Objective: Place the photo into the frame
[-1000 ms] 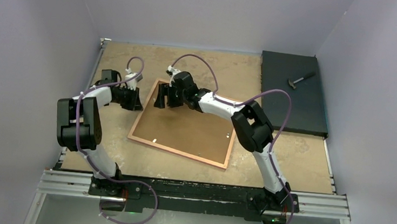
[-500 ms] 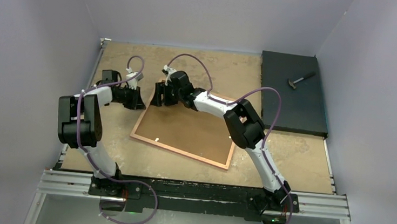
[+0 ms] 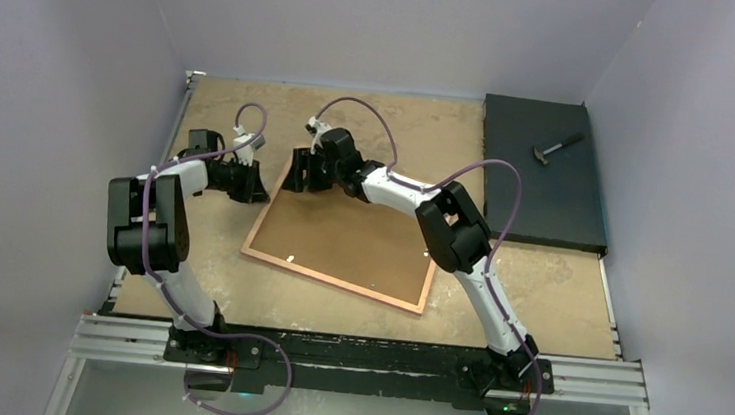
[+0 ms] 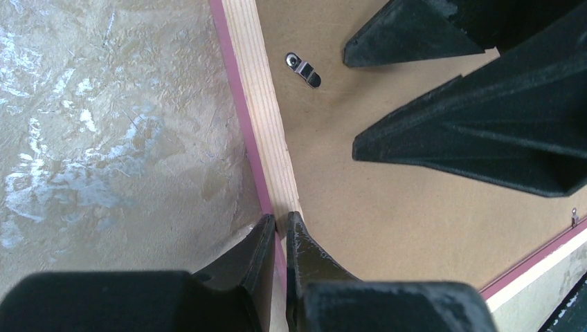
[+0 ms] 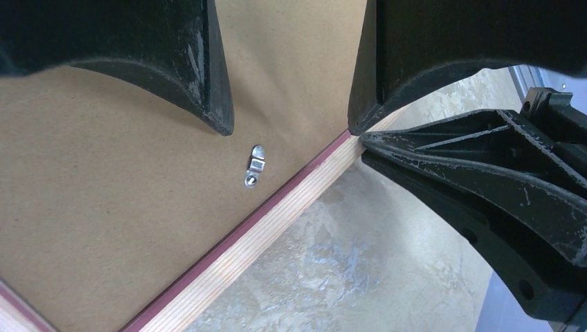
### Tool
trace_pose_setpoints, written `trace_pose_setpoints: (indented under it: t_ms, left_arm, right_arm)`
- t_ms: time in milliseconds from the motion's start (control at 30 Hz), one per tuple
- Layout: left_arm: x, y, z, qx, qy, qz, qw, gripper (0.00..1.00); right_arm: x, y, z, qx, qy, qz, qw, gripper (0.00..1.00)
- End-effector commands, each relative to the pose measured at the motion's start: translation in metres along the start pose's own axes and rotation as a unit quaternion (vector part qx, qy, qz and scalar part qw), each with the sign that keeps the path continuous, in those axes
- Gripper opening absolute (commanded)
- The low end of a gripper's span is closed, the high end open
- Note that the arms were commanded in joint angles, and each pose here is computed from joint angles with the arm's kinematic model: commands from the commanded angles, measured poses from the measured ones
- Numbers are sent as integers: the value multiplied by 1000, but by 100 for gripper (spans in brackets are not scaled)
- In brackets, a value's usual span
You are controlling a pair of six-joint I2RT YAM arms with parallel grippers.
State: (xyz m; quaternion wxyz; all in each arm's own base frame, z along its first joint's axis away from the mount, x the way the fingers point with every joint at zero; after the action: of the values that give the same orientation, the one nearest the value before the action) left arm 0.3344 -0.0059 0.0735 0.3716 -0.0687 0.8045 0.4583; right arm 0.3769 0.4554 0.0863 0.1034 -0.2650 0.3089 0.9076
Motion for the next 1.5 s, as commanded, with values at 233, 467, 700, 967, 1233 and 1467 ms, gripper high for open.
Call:
trace_pose_setpoints:
  t_ms: [233,467,700,967,1233,1467]
  left_arm:
    - [35,-13,-3,6,22,55,998,0]
    - [35,-11,-3,5,18,61,998,0]
    - [37,-11,-5,8,21,61,998,0]
    - [36,-10,-6,9,19,59,998,0]
    - [38,-10,-7,11,21,61,998,0]
    - [34,-7,-8,12,19,57,998,0]
  right_arm:
    - [-5,-7,7,-52,-13,4,999,62]
    - [-2,-9,8,-69,-24,9,997,60]
    - [3,-12,8,-81,-29,22,996,59]
    - [0,-14,13,-94,-29,21,995,57]
    - [2,-15,13,-102,-30,27,994,56]
    - [-15,5,19,-87,-9,4,996,56]
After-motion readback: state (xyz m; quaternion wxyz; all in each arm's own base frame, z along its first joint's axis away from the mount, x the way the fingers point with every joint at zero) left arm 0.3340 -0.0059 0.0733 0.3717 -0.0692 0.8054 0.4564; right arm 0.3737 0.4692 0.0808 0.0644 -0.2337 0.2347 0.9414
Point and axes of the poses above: each gripper's point midway between its finger pads, its own y axis back along the fingers, its own z axis along the line the jaws close on, x = y × z, the point moved 6 cm from there along y, back along the fingers, and after that the axes turned 9 degrees about -y, right-handed, at the moved point
